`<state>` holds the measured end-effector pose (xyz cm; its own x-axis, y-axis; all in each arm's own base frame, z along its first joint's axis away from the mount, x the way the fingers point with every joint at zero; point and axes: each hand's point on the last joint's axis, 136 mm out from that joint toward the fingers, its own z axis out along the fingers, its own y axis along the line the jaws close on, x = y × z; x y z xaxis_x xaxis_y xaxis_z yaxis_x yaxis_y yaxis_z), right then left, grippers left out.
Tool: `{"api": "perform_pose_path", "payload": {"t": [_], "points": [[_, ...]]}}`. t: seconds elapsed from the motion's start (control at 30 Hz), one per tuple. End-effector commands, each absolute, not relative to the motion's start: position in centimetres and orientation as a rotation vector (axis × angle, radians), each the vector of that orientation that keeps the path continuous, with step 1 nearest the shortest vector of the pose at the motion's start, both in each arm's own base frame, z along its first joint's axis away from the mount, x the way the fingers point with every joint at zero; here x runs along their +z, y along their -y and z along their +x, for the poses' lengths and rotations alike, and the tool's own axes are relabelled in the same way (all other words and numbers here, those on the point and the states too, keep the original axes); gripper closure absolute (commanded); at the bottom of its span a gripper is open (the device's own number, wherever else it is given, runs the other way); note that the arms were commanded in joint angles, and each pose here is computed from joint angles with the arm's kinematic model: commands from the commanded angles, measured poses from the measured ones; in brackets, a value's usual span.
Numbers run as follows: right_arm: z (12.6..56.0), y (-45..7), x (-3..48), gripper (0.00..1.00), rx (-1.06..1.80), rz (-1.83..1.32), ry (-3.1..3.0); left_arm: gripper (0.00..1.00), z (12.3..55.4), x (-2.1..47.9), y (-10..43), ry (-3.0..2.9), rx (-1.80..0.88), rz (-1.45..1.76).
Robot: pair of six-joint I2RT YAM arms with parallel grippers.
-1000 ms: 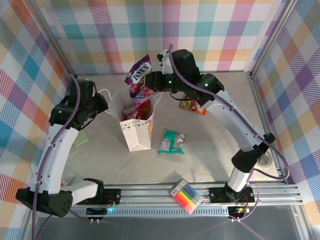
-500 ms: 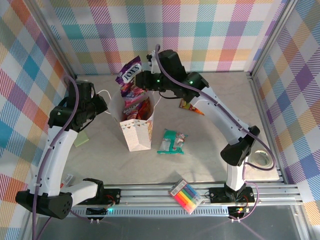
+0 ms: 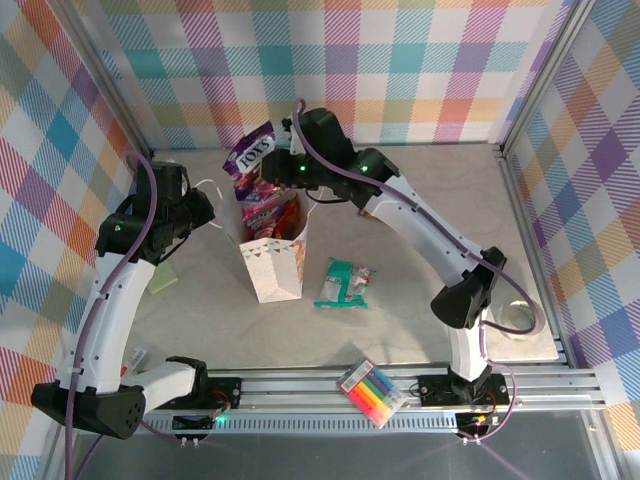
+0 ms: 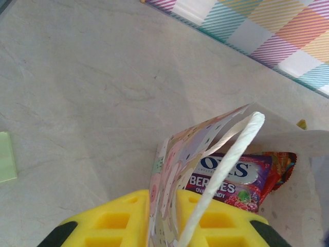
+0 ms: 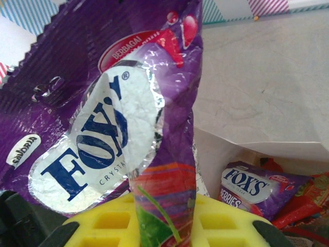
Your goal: Place the snacks into the paper bag
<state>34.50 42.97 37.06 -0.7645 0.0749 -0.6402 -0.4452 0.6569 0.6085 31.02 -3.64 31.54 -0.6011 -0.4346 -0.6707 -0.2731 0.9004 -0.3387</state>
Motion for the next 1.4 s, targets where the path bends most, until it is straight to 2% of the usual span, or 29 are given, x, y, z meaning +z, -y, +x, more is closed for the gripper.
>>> {"api": "perform_pose_path", "payload": {"t": [0.0, 0.73, 0.8, 0.93, 1.37], "points": [[34.3, -43.7, 38.7, 0.79, 1.067, -0.266, -2.181, 0.79, 31.0, 32.0, 3.2, -2.223, -0.258, -0.501], [32.9, -44.0, 35.7, 0.72, 0.949, -0.292, -2.273, 0.79, 31.1, 32.1, 3.3, -2.226, -0.267, -0.500], [32.5, -43.5, 35.6, 0.69, 0.928, -0.289, -2.287, 0.79, 31.1, 32.2, 3.3, -2.226, -0.267, -0.500], [31.5, -42.2, 35.5, 0.54, 0.921, -0.266, -2.289, 0.79, 31.2, 32.2, 3.3, -2.225, -0.268, -0.503], [30.2, -37.5, 39.4, 0.46, 0.779, -0.349, -2.172, 0.79, 31.5, 32.6, 3.9, -2.225, -0.314, -0.497]]}}
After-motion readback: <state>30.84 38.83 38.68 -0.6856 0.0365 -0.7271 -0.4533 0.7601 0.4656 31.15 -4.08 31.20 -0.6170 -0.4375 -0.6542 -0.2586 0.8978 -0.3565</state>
